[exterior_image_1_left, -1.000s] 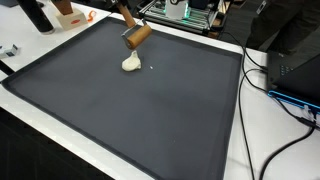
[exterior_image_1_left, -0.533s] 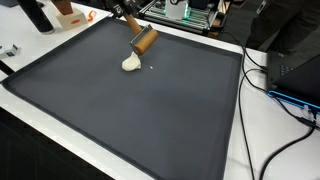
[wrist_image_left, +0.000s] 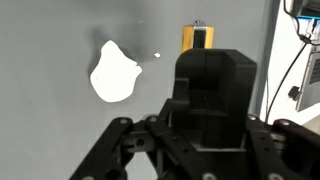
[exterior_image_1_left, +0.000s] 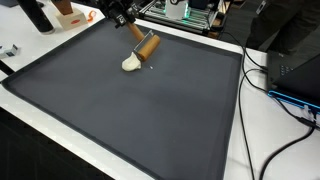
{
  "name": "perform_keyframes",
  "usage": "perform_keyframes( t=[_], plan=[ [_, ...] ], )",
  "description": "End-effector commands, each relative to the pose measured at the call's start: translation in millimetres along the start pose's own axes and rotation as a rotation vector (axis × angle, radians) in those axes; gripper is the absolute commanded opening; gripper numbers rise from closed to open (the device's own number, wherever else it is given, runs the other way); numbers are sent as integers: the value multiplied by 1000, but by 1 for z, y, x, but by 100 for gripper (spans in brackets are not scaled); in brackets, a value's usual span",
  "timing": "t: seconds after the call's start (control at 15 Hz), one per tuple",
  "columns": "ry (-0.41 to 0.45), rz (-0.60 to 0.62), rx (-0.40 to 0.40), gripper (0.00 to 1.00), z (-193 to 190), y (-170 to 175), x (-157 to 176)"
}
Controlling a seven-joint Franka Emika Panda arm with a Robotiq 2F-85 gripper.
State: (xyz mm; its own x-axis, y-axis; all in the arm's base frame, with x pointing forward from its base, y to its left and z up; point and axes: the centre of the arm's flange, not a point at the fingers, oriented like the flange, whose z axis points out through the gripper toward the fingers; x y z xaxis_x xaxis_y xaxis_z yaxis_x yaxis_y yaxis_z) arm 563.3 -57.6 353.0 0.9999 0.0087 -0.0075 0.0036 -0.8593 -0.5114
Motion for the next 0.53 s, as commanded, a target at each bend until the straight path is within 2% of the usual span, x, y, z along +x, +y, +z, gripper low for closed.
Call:
perform_keyframes(
  t=[0.0, 0.47],
  plan=[
    [2, 25, 41, 24, 4, 2, 6],
    [-7, 73, 51, 24, 14, 9, 6]
  ],
)
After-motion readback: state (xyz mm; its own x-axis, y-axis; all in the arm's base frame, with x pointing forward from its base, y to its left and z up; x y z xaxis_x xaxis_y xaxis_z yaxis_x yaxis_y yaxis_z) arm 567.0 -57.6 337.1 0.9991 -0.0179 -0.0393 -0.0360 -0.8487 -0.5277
